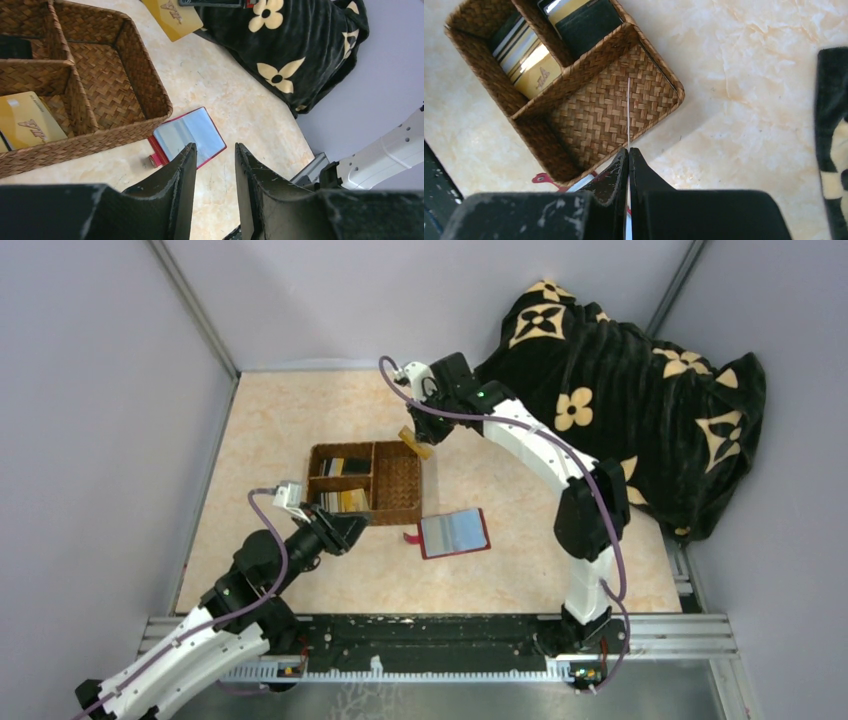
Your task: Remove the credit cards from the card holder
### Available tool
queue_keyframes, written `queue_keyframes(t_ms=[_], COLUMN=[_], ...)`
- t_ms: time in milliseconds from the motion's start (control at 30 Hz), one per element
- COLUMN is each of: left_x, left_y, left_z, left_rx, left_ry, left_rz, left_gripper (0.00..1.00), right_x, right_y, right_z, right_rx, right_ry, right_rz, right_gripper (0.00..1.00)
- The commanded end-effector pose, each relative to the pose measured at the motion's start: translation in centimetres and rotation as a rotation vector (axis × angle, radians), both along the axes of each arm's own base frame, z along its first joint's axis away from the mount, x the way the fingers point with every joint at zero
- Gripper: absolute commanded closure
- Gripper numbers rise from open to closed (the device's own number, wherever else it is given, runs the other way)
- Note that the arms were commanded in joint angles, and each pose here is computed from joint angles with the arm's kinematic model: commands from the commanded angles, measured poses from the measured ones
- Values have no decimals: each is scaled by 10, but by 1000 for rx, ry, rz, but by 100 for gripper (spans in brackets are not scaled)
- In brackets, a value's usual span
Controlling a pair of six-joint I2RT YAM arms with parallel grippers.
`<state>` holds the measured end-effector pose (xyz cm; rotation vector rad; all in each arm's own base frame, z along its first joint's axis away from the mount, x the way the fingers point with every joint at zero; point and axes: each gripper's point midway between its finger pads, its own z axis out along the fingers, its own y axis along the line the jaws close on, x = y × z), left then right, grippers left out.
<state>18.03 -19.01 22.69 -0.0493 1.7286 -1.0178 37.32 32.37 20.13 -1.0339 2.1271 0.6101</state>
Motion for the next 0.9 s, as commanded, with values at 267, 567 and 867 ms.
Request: queue_keyframes(t_ms=[267, 567, 867], left_x=[-2, 1, 2], left_y=[17, 21, 25], left_z=[-6, -8, -10], left_rx=[53, 69, 88], left_ry=[6, 12, 13], left_rz=[49, 72, 91], left_gripper=[64, 63, 63], right_x=[16, 12, 19], right_y=[38, 62, 75], right_z=[-26, -31, -39], right_rx=[-191, -222, -222], right_ry=[-107, -157, -173], right_rz=[162, 217, 264], right_gripper=[100, 100, 100])
